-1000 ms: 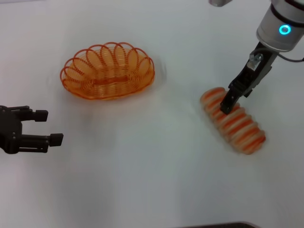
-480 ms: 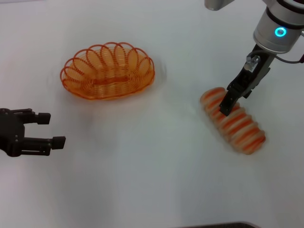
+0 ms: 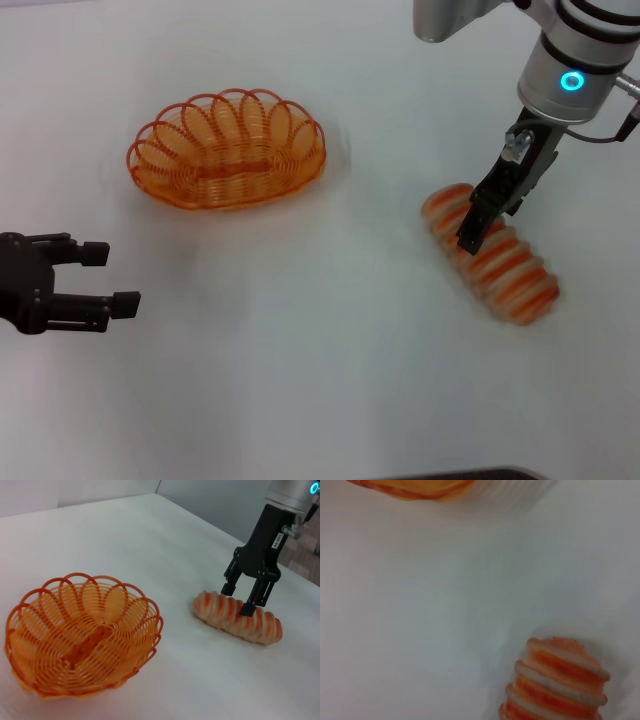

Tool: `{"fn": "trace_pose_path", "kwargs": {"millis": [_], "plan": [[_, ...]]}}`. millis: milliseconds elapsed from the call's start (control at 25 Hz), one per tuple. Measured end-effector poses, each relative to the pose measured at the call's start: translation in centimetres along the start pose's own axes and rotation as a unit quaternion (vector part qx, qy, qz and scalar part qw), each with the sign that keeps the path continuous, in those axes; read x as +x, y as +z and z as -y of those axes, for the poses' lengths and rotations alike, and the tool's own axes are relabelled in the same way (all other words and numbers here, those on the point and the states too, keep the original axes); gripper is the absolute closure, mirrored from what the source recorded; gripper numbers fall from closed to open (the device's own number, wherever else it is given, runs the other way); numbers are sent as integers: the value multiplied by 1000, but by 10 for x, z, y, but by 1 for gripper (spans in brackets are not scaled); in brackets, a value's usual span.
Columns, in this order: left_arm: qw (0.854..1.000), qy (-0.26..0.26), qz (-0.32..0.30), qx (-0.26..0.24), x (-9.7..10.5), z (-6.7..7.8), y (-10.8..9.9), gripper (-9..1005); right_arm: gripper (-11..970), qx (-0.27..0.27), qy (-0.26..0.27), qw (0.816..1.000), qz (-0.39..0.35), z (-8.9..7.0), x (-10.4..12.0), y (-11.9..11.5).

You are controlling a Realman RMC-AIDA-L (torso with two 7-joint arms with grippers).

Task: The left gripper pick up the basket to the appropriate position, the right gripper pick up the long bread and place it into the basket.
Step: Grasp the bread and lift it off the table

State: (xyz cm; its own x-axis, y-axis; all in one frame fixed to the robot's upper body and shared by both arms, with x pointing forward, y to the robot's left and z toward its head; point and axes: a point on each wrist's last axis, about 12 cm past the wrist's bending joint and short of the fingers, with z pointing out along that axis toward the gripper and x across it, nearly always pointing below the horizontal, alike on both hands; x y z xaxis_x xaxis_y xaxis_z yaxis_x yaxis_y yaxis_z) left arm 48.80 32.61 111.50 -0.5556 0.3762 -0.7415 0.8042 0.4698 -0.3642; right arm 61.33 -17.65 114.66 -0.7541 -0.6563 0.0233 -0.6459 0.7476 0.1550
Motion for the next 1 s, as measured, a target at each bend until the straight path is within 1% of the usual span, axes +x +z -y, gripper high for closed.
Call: {"fn": "trace_pose_path", "kwargs": {"millis": [440,960,1000], "plan": [[1000,3,-1,-4,0,-1,-1,122,145,2,-8,1000,-11,-5,-5,6],[1000,8,-2,-6,-4,-3,-2,123,145,2,-15,1000,-10,-8,-8,9],[1000,9,-2,-7,-4,-3,-2,123,187,3,-15,1000,-10,-7,-8,9]]}}
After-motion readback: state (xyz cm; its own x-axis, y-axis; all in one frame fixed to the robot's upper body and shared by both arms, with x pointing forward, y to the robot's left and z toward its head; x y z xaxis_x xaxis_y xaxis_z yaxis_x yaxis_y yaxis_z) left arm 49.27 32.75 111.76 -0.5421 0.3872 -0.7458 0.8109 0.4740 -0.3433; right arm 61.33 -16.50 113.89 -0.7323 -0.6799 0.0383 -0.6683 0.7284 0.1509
